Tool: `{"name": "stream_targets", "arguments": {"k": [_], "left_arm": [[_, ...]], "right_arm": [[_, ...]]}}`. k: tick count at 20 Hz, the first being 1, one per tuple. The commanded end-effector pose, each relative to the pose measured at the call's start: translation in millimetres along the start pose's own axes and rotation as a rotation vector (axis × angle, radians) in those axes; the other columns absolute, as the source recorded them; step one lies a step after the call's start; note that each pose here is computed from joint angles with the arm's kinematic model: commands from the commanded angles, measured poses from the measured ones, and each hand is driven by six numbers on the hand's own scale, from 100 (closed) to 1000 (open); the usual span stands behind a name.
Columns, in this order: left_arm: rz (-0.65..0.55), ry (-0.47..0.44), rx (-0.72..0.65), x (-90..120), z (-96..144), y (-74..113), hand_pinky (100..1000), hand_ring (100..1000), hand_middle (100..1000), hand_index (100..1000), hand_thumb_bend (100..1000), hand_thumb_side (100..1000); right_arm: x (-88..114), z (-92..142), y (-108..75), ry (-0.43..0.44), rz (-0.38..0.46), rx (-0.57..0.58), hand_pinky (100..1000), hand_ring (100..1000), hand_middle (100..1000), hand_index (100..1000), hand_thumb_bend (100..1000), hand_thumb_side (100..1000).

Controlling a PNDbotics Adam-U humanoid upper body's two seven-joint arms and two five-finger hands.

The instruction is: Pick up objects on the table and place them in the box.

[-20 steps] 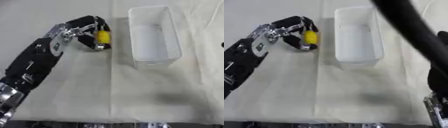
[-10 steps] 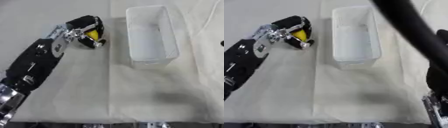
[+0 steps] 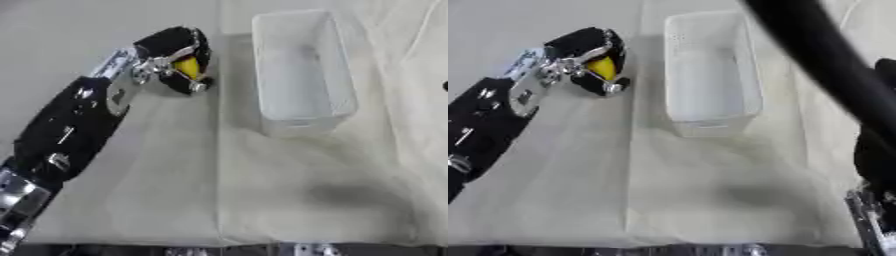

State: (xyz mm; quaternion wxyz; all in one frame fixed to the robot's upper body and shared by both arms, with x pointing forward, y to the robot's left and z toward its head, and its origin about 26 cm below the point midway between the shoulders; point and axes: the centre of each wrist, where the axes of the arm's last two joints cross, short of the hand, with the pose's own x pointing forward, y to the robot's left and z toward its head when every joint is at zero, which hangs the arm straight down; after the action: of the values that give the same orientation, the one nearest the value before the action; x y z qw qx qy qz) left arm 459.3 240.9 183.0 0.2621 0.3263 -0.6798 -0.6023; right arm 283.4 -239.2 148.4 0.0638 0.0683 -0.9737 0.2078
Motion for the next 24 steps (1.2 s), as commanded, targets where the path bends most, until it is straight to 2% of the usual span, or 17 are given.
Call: {"name": "stream_targets", "arguments": {"k": [1, 6, 12, 16, 24], "left_arm": [[-0.064, 0.004, 0.091, 3, 2, 26.0, 100, 100, 100, 151, 334, 100], [-0.112, 0.08, 0.26, 5, 8, 65.7, 100, 100, 100, 152, 336, 100], [-0.218, 0.094, 0.266, 2, 10, 99.8, 100, 100, 100, 153, 321, 100], [-0.223, 0.068, 0.268, 6, 6, 104.2, 100, 100, 100, 154, 319, 100], [-0.161, -0.019, 0.274, 34, -26, 89.8, 100, 100, 100, 162, 292, 100]], "right_arm": [[2, -5, -2.6, -0.017, 0.005, 0.01, 692, 805, 848, 823, 362, 1000], [2, -4, -2.5, -0.013, 0.006, 0.01, 692, 806, 846, 823, 363, 1000], [2, -3, -2.4, -0.006, 0.007, 0.017, 692, 806, 845, 823, 368, 1000], [2, -3, -2.6, -0.006, 0.009, 0.019, 692, 805, 845, 823, 367, 1000], [2, -5, -2.0, -0.013, 0.003, 0.019, 691, 805, 844, 822, 363, 1000]]}}
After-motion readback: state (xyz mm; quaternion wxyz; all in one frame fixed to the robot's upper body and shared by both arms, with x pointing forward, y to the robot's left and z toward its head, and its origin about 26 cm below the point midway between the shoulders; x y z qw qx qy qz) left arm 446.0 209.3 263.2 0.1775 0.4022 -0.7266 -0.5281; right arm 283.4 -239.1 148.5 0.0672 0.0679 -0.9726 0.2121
